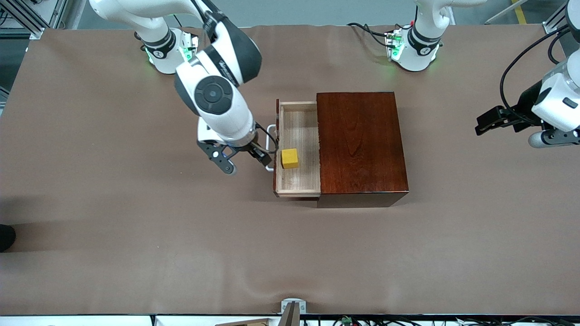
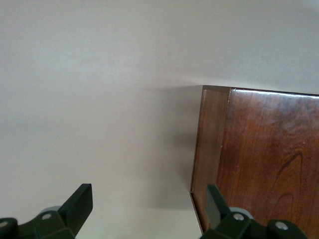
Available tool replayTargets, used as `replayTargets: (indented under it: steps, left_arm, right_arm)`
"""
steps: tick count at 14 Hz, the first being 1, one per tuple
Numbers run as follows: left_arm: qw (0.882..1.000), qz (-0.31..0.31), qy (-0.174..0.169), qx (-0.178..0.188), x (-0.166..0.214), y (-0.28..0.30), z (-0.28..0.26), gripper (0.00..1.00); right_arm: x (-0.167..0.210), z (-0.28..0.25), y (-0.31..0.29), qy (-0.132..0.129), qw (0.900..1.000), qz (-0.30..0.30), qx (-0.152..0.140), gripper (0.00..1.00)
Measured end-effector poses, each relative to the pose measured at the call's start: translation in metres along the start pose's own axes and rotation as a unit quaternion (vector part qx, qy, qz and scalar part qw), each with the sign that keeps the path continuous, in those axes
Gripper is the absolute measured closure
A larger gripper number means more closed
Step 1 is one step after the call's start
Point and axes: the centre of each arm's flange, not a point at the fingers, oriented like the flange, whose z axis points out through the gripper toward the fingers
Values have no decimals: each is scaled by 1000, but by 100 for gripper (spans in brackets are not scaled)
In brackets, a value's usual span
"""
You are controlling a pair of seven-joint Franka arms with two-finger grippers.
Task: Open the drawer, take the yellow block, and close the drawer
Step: 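Lower the right gripper into the drawer and grasp the yellow cube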
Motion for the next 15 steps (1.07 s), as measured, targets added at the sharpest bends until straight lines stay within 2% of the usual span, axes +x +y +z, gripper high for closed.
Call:
replayTargets:
  steps: [3,5,9,15]
  left_arm:
    - [1000,-2,-1,0,0,-2,1,0]
    - [1000,-3,-1,0,1,-3,2,0]
    - [1000,-2,-1,0,1,-2,3,0]
    - [1000,-2,0,0,1,-2,3,0]
  right_arm:
    - [-9,15,-18,-18,994,99,47,0]
    - [-23,29,-26,-23,989,132,57,0]
    - [-63,64,-39,-29,979,196,45,0]
    - [-63,72,-39,-30,962,270,32,0]
